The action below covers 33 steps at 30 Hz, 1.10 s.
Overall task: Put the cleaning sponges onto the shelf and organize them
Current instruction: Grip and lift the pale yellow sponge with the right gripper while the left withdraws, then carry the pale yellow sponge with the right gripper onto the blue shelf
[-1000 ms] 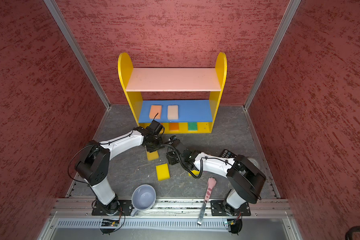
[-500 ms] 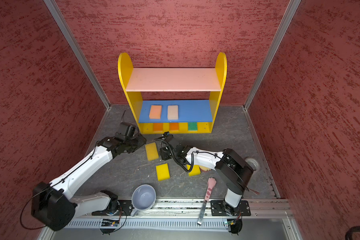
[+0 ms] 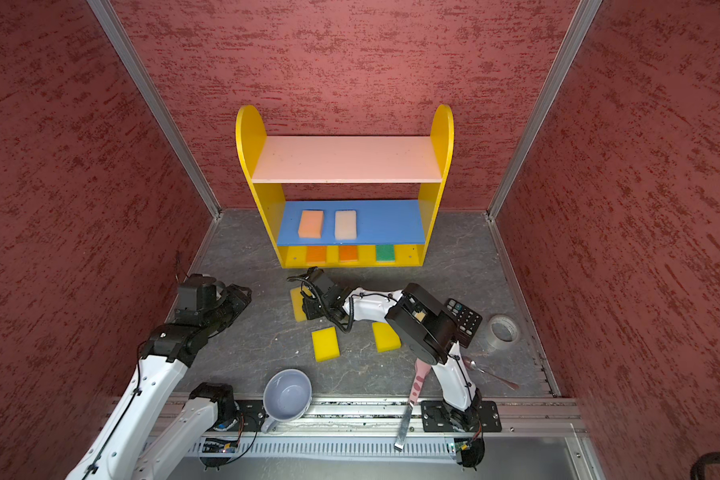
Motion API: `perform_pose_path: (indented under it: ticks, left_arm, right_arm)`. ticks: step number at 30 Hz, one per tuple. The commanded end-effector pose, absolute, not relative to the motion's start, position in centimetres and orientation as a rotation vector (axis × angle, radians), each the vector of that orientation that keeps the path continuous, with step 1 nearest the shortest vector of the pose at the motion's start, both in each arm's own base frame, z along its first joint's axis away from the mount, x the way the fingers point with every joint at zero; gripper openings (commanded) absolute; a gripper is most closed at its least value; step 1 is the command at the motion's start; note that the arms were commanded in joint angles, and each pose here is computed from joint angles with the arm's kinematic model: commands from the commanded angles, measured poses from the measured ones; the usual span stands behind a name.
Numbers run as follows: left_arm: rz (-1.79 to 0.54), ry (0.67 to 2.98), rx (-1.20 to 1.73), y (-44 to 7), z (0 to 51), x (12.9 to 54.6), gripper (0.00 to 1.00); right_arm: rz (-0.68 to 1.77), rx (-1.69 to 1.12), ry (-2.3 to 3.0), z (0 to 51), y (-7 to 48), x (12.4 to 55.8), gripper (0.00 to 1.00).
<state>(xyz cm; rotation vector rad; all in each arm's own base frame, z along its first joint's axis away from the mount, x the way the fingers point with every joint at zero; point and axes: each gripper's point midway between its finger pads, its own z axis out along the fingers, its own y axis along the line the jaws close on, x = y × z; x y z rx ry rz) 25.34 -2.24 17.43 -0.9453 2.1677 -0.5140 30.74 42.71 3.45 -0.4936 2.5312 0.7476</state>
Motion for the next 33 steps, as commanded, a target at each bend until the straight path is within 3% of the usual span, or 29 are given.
perform_pose_path:
  ticks: [1,6,11,18,33]
  left_arm:
    - [-0.554,2.172,-0.905,-2.5,18.1,25.6,0.58]
    - [-0.590,2.166,-0.907,-2.6,18.1,26.2,0.58]
    - [-0.648,2.147,-0.924,-3.1,17.4,26.8,0.58]
    - [-0.611,2.087,-0.890,-2.4,18.6,27.3,0.58]
    - [-0.584,2.074,-0.868,-2.0,19.4,26.6,0.61]
  right_arm:
    - [0.797,-0.474,2.544,3.6,43.4,30.4,0.38]
    - [0.772,-0.481,2.537,3.8,43.1,30.5,0.11]
    - [0.760,-0.556,2.409,7.1,41.9,30.6,0.00]
    - [0.614,-0.513,2.242,14.4,35.6,32.7,0.00]
    - [0.206,-0.195,2.211,20.0,19.8,40.8,0.00]
